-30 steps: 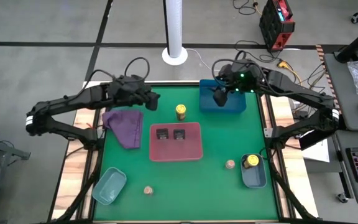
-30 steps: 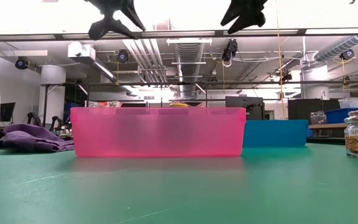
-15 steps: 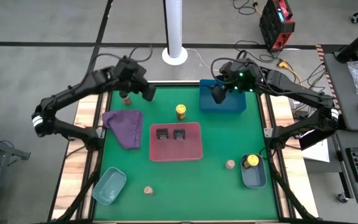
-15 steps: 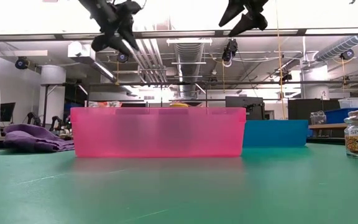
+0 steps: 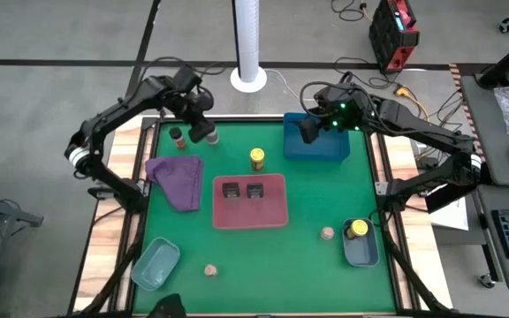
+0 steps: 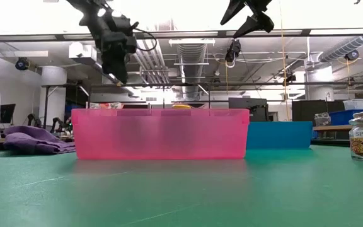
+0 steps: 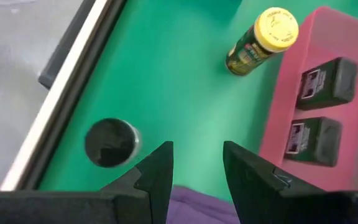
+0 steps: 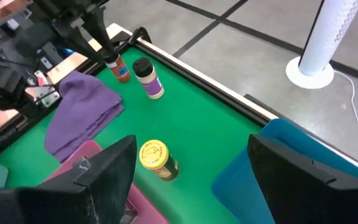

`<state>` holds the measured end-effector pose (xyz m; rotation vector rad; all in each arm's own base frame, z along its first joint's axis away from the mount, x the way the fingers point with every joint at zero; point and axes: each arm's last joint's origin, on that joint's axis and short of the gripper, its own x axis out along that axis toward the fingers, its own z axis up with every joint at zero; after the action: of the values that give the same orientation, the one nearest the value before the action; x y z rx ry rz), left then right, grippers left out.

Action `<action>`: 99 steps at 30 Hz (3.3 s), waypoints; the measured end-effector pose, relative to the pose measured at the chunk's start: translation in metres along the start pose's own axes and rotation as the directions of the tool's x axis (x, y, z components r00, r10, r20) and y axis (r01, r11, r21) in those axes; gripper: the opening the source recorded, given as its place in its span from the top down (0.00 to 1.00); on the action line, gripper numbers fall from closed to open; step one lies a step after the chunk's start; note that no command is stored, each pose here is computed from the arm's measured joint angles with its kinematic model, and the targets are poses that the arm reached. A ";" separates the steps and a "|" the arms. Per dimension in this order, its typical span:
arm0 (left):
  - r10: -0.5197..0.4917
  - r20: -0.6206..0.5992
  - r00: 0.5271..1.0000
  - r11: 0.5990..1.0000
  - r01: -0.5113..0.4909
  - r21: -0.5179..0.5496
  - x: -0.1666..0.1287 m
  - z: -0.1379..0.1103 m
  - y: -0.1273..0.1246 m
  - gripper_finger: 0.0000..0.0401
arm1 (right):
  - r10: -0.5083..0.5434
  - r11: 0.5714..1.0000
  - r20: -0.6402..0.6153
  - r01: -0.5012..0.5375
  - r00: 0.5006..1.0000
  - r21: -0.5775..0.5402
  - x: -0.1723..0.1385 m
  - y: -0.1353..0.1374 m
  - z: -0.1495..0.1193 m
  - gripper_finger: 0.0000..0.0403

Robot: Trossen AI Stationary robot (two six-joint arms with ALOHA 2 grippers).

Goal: Sort spices by type
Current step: Put the right black seasoning bottle into the light blue bin

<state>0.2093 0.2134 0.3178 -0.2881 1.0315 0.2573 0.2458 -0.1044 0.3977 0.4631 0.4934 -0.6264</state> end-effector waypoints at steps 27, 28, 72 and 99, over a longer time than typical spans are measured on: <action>-0.108 0.047 0.993 0.978 0.098 0.183 0.035 -0.003 0.052 0.65 | -0.054 0.998 -0.027 0.055 0.998 0.038 0.016 0.001 -0.003 0.23; -0.104 0.050 0.993 0.977 0.093 0.189 0.036 -0.003 0.053 0.63 | -0.054 0.998 -0.026 0.055 0.998 0.040 0.016 0.001 -0.003 0.23; -0.015 -0.134 0.991 0.979 0.042 0.198 0.080 -0.012 0.077 0.30 | -0.089 0.995 -0.019 0.090 0.996 0.049 0.016 -0.001 -0.003 0.27; -0.002 -0.188 0.982 0.991 0.027 0.132 0.080 -0.013 0.075 0.52 | -0.090 0.995 -0.022 0.091 0.996 0.051 0.016 -0.001 -0.003 0.30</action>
<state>0.2123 0.2845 0.2334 -0.2001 1.2271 0.1482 0.2557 -0.1102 0.3859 0.4984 0.5194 -0.7236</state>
